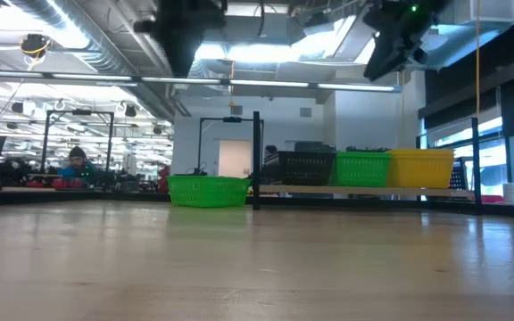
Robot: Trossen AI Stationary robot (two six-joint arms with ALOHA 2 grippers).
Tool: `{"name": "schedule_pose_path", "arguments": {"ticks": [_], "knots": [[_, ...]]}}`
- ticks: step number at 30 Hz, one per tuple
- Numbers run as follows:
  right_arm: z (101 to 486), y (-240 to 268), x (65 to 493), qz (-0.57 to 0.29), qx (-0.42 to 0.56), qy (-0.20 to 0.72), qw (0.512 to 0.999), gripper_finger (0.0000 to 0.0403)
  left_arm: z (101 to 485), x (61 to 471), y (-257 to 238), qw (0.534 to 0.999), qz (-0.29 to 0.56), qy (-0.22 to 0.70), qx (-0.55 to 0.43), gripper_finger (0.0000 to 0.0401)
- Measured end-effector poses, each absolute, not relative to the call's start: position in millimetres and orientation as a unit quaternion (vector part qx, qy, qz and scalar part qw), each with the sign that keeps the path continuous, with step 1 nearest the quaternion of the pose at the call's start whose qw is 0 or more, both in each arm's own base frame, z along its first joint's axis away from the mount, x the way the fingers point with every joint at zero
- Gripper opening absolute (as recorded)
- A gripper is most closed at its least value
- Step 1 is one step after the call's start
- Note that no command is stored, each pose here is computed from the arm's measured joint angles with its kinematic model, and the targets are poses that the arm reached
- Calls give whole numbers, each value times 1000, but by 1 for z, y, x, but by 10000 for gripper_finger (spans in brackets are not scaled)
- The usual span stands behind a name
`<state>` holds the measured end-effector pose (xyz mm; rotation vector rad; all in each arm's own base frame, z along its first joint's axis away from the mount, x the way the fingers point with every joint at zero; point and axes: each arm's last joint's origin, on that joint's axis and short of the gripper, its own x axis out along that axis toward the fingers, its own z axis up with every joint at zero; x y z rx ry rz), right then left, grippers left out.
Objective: Stack baskets on shelf by color
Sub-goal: Stack the green basket on the green baskets on the shelf
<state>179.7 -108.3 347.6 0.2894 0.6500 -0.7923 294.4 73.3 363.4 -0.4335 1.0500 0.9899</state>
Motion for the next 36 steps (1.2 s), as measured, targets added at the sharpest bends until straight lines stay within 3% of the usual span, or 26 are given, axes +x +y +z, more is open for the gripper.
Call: {"name": "schedule_pose_path", "arguments": {"ticks": [9, 14, 20, 27, 36], "knots": [[358, -102, 183, -293, 113, 312, 897, 110, 302, 295, 109, 696, 368, 527, -321, 66], [358, -101, 184, -283, 109, 315, 899, 110, 277, 288, 136, 684, 409, 501, -337, 66], [358, -101, 184, -280, 101, 318, 900, 110, 264, 283, 172, 717, 430, 436, -332, 66], [358, -101, 184, -280, 100, 318, 900, 110, 240, 264, 197, 687, 465, 428, -358, 66], [358, -101, 184, -280, 99, 318, 900, 110, 221, 255, 211, 698, 452, 404, -379, 66]]}}
